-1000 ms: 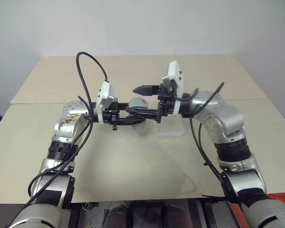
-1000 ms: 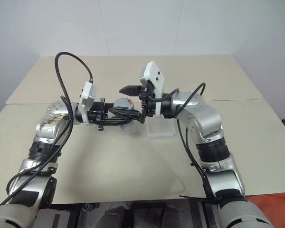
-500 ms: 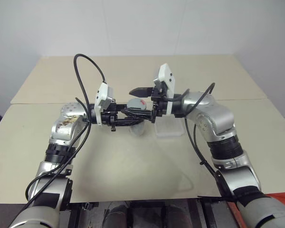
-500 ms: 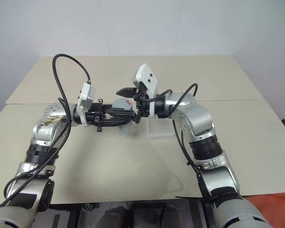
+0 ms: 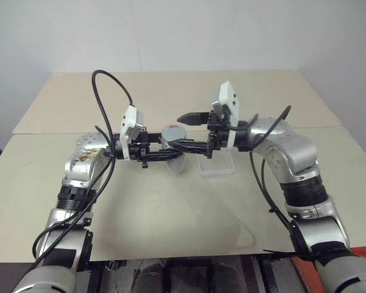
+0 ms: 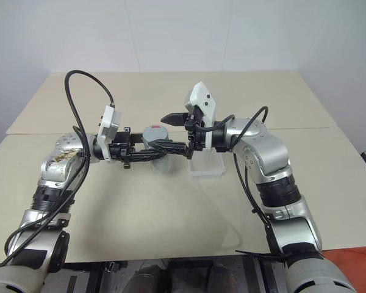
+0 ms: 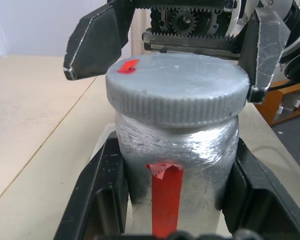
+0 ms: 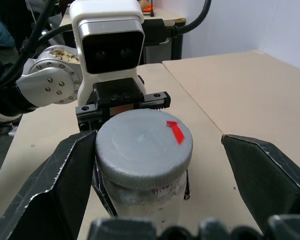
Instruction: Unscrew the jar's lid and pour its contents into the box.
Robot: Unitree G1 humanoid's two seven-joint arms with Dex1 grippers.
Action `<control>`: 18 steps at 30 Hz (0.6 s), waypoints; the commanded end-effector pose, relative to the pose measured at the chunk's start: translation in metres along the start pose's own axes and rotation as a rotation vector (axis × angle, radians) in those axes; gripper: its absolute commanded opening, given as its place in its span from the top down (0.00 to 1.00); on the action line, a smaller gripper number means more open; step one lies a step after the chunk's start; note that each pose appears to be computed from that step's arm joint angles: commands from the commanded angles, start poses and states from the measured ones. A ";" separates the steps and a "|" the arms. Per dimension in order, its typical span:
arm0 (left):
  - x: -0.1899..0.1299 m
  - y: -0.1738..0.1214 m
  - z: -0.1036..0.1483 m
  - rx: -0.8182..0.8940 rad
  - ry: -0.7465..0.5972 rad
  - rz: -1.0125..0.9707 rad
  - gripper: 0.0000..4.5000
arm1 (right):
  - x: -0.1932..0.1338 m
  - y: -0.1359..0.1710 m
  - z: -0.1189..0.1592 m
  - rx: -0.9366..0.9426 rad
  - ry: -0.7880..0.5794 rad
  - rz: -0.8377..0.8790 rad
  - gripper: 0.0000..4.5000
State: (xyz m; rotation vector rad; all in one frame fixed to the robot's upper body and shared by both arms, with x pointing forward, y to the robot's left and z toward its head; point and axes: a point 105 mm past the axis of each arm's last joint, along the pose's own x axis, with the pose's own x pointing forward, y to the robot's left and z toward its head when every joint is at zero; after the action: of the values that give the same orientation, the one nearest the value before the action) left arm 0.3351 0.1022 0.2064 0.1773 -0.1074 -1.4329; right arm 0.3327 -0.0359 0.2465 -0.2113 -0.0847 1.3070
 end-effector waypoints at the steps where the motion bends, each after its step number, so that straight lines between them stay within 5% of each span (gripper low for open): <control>1: -0.006 -0.009 0.015 0.062 -0.040 -0.055 0.55 | -0.035 -0.029 0.009 -0.025 -0.024 -0.183 0.01; 18: -0.004 -0.002 0.011 0.057 -0.032 -0.028 0.55 | -0.048 -0.005 0.021 -0.061 -0.059 -0.115 0.01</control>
State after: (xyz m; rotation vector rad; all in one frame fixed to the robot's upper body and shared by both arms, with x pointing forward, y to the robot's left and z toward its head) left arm 0.3282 0.1083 0.2062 0.1673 -0.1286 -1.4633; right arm 0.3348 -0.0845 0.2516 -0.2057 -0.1108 1.1546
